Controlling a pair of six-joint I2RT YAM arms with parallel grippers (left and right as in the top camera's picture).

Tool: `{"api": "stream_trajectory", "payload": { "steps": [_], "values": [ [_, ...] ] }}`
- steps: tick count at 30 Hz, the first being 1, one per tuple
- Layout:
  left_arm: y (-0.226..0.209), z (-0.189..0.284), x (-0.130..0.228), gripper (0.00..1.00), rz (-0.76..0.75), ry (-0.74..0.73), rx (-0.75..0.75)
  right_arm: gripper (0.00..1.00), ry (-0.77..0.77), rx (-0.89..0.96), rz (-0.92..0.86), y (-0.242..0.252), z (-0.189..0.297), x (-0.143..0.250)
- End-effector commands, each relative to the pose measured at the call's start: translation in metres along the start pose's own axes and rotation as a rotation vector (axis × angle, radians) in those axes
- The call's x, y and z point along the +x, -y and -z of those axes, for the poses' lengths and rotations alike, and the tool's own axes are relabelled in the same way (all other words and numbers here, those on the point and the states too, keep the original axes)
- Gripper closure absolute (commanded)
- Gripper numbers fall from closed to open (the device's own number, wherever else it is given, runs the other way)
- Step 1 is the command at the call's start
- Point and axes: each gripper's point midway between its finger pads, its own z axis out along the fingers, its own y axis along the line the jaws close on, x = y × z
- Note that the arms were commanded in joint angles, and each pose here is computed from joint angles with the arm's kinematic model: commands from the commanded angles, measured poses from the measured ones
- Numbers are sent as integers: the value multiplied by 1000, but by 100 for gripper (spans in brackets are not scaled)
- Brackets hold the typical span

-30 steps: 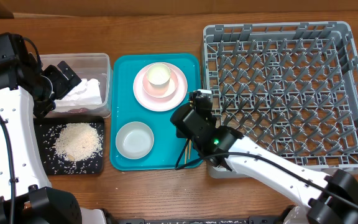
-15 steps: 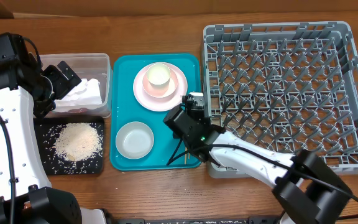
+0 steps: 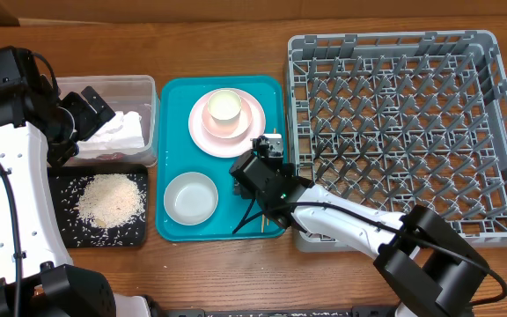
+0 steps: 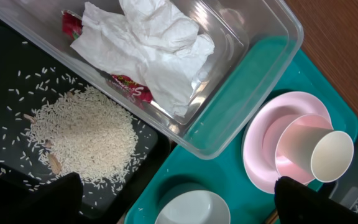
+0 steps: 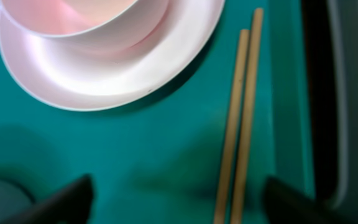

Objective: Sort waste into correct bins and load items into the dishwasher
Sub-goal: 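Lower the right gripper and pinch a wooden chopstick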

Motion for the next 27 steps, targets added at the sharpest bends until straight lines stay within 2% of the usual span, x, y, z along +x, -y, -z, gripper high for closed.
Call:
{"api": "stream_trajectory", "payload": {
  "steps": [1, 5, 6, 7, 9, 13, 15, 20, 27],
  "values": [
    [4, 9, -5, 0, -3, 25, 22, 0, -14, -40, -5, -10, 1, -1],
    [4, 9, -5, 0, -3, 25, 22, 1, -1, -53, 13, -13, 1, -4],
    [4, 9, -5, 0, -3, 24, 22, 11, 9, -62, 39, -16, 1, -6],
    [4, 9, -5, 0, -3, 25, 22, 25, 19, -69, 60, -18, 2, -8],
    [4, 9, -5, 0, -3, 25, 22, 42, 31, -69, 59, -18, 2, -11],
    [4, 9, -5, 0, -3, 25, 22, 53, 41, -61, 102, -17, 2, -13],
    [5, 9, -5, 0, -3, 25, 22, 62, 46, -45, 115, -14, 2, -13],
    [5, 9, -5, 0, -3, 25, 22, 68, 65, -2, 112, -7, 2, -17],
    [4, 9, -5, 0, -3, 25, 22, 70, 80, 73, 77, 8, -3, -15]
  ]
}}
